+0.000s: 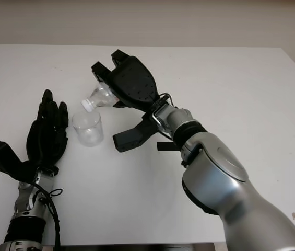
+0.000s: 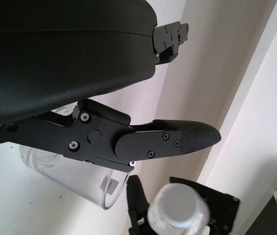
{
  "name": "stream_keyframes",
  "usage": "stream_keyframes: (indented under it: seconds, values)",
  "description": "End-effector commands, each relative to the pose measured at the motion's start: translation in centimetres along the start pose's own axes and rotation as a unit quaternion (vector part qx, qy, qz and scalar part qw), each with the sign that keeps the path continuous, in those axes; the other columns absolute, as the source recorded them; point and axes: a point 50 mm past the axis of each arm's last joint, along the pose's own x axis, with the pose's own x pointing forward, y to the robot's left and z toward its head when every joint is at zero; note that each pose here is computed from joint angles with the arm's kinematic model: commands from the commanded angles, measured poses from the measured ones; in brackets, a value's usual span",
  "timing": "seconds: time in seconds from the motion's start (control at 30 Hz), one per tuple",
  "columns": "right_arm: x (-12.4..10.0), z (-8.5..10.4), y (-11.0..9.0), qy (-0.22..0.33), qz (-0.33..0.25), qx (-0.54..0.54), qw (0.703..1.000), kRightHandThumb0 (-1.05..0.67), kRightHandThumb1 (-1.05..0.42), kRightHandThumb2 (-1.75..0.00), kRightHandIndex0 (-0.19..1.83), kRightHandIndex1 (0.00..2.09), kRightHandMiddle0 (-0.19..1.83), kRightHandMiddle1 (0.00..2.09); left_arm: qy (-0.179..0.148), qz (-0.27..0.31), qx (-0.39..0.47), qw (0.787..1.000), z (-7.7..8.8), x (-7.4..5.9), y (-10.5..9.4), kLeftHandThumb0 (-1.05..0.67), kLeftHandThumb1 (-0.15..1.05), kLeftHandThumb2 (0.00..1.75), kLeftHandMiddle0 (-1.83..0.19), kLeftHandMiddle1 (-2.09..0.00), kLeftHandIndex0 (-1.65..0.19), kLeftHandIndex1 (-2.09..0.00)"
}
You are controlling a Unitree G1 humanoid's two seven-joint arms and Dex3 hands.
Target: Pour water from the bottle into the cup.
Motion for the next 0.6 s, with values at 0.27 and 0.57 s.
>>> stream_keyframes:
  seconds: [0.27, 0.57]
  values:
    - [-1.6, -2.8, 0.6, 0.238, 0.008, 0.337, 0.911, -0.41, -1.05, -0.3, 1.32, 2.09, 0.96, 2.09, 0.031, 0.01, 0.001, 0.999, -1.4, -1.1, 0.5, -0.68, 1.05, 0.46, 0.16, -0.06, 0.16, -0.05]
    - [-6.7, -5.3, 1.6, 0.329, -0.018, 0.56, 0.76, -0.39, -1.05, -0.34, 1.36, 2.09, 0.98, 2.09, 0.039, 0.001, -0.007, 0.999, -1.5, -1.2, 0.3, -0.66, 1.05, 0.48, 0.16, -0.05, 0.16, -0.05]
